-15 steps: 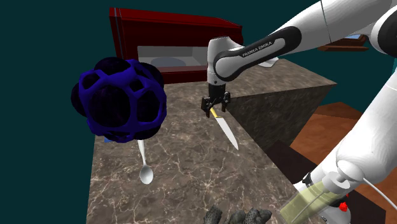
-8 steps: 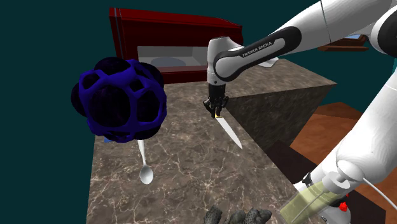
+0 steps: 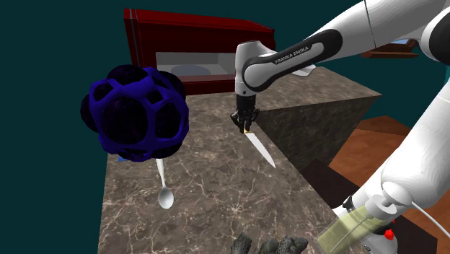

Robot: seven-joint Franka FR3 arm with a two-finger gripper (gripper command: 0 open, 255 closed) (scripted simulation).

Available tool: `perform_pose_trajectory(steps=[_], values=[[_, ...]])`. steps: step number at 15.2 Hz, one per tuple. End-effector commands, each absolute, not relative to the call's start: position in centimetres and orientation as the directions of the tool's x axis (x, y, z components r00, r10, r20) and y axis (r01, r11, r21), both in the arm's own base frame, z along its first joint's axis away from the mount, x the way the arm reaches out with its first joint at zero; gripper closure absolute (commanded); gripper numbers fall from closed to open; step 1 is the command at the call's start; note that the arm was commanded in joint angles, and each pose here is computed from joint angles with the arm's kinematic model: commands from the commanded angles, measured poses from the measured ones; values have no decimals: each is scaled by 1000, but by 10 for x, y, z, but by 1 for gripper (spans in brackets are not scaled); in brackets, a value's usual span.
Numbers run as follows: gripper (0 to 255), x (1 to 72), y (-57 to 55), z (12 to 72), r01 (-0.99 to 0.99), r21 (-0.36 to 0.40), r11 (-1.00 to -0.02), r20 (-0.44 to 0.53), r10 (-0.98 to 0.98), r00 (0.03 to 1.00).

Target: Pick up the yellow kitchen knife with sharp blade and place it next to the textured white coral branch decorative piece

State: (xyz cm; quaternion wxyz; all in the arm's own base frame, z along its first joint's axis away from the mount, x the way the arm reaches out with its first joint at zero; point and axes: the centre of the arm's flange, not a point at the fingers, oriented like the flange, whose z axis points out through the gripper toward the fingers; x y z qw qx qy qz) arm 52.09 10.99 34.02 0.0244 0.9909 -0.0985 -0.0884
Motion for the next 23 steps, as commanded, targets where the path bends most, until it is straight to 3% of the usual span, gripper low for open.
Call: perform_pose_trajectory(steps=[1,23], values=[[255,521,110,348,-191,66,-979,-171,-200,965],[255,521,110,464,-191,66,-979,-171,-200,965]])
